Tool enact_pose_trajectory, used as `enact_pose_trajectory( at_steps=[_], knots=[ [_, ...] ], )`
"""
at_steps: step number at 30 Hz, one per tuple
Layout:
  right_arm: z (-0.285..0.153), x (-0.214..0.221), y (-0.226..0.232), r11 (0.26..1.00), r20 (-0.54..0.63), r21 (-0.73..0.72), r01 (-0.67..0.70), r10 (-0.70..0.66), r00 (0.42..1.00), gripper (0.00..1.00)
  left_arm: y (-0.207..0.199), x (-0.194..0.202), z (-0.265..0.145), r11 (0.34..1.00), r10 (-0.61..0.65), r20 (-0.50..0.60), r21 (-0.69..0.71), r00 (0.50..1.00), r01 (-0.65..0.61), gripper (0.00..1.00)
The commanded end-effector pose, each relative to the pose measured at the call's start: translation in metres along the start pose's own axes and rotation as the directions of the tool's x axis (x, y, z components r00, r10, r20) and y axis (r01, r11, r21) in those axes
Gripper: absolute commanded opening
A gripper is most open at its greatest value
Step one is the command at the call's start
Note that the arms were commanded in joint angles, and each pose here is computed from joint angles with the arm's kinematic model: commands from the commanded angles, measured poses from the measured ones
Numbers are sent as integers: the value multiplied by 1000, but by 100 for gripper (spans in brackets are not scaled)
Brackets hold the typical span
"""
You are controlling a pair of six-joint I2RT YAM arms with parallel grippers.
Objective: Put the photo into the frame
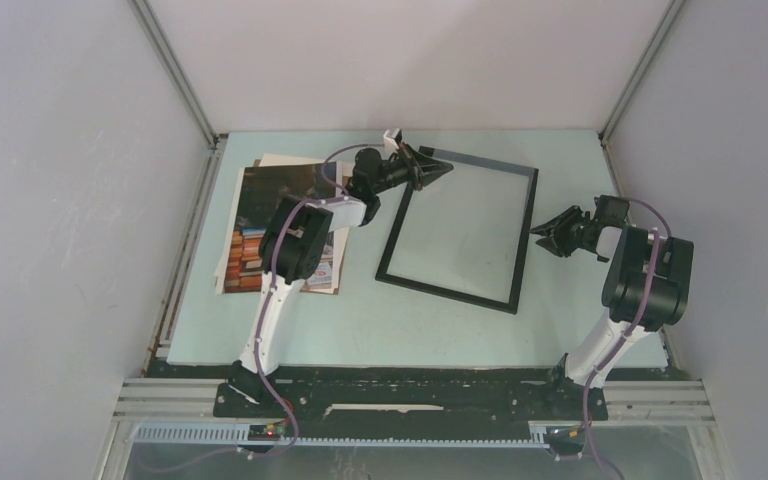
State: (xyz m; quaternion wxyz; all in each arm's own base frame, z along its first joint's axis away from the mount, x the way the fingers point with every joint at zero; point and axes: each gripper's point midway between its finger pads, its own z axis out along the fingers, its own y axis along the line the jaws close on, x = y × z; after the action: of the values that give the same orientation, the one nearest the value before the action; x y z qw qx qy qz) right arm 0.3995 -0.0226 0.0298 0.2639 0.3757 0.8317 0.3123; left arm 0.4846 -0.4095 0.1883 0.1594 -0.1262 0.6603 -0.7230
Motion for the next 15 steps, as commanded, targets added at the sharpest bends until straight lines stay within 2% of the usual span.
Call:
enact_pose_trajectory(
  at_steps=[1, 15],
  knots=[
    [2, -1, 4, 1000, 5, -19, 6, -6, 1000, 46, -49, 17, -3, 992, 67, -24, 108, 997, -64, 0],
    [3, 0, 4, 1000, 4, -15, 9, -9, 1000, 46, -85, 35, -11, 973, 58, -34, 227, 998, -49, 0]
  ],
)
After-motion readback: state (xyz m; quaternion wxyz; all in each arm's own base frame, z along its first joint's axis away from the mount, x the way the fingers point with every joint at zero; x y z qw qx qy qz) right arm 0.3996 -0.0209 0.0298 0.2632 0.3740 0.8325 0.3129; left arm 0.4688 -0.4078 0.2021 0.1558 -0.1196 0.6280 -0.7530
